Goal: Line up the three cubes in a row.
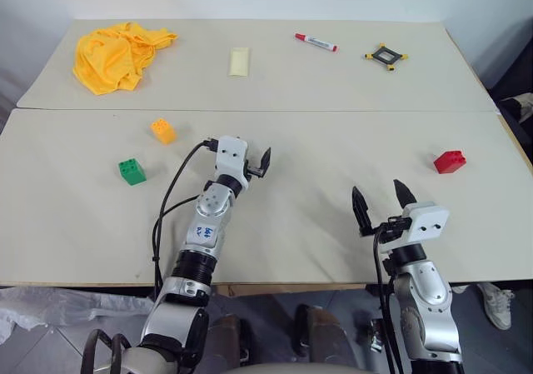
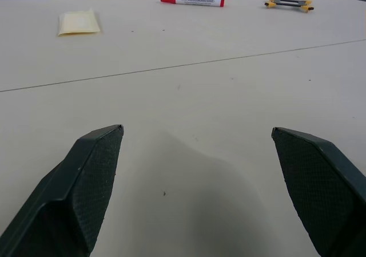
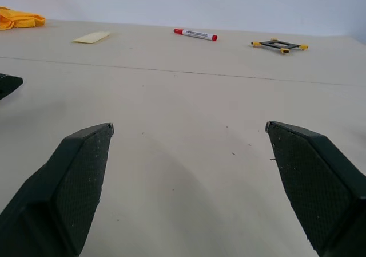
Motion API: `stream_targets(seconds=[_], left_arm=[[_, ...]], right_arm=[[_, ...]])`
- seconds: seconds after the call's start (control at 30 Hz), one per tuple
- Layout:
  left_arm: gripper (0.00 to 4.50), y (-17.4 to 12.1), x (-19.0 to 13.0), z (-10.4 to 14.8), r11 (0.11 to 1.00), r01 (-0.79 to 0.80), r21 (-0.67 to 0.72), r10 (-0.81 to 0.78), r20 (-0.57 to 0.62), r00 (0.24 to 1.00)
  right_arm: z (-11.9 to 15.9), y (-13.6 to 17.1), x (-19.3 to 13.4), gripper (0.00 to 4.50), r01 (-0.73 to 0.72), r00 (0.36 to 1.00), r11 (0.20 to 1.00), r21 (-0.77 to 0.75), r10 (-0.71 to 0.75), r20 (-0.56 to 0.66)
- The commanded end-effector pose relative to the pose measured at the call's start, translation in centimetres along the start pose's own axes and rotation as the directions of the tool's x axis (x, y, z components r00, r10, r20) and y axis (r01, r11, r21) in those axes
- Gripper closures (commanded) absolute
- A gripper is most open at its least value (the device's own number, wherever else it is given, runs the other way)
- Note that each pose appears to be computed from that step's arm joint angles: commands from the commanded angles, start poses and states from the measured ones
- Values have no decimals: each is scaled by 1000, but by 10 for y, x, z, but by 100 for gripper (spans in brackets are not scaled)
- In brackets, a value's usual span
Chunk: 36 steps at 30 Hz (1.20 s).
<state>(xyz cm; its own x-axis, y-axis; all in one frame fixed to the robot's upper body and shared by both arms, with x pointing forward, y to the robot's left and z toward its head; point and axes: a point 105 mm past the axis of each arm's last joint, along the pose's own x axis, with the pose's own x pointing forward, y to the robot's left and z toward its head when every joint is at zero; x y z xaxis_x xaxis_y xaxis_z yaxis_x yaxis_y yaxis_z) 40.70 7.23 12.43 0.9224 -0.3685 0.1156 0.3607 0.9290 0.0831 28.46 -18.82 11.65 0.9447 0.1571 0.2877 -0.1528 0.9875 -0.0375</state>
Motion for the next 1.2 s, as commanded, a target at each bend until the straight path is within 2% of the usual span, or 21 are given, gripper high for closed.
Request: stream_targets(seconds=[0.03,0.17,0.23,0.3,0.37,0.43,0.57,0.6,0.67,0.73,0.8,0.9,0.97,1.07,1.2], left_arm=[[10,0,-2,22,1000,28,-8,-27,110,994],[10,-5,-18,38,976,217,13,-215,200,956],[10,-5,-31,47,936,351,43,-351,225,909],[10,-2,-54,51,834,547,71,-550,187,814],[10,-2,-70,54,745,663,77,-666,159,729],[10,-8,-85,54,631,772,77,-775,102,624],[10,-22,-102,56,476,876,77,-879,49,474],[10,-30,-109,55,414,905,92,-910,36,413],[10,-40,-116,54,347,931,114,-938,12,347],[10,-46,-117,51,325,934,146,-944,-8,330],[10,-46,-117,50,328,930,163,-942,-16,335],[10,-40,-115,51,369,907,203,-925,-17,380],[10,-36,-114,53,391,894,219,-915,-12,404],[10,-29,-124,49,345,908,239,-927,-67,370],[10,-19,-123,56,373,893,252,-915,-60,399]], right_arm=[[14,1,2,0,-9,998,1000,-4,10,65],[30,6,0,0,-74,992,997,32,70,108],[38,-1,-5,0,-84,991,996,3,83,104],[50,-24,-19,0,-63,994,996,-60,68,82],[57,-41,-29,0,-45,997,994,-104,52,59],[62,-71,-45,0,2,1000,986,-170,0,13],[69,-113,-68,0,75,995,967,-245,-88,-41],[68,-132,-80,0,125,987,962,-241,-145,-68],[65,-158,-99,0,180,970,953,-245,-213,-116],[55,-171,-114,0,182,953,948,-261,-235,-192],[52,-174,-115,0,172,948,951,-256,-231,-219],[71,-175,-85,0,192,961,964,-185,-224,-165],[78,-173,-65,0,158,966,972,-174,-189,-177],[76,-178,-31,0,129,943,981,-145,-167,-288],[71,-182,0,0,89,908,985,-148,-141,-395]])
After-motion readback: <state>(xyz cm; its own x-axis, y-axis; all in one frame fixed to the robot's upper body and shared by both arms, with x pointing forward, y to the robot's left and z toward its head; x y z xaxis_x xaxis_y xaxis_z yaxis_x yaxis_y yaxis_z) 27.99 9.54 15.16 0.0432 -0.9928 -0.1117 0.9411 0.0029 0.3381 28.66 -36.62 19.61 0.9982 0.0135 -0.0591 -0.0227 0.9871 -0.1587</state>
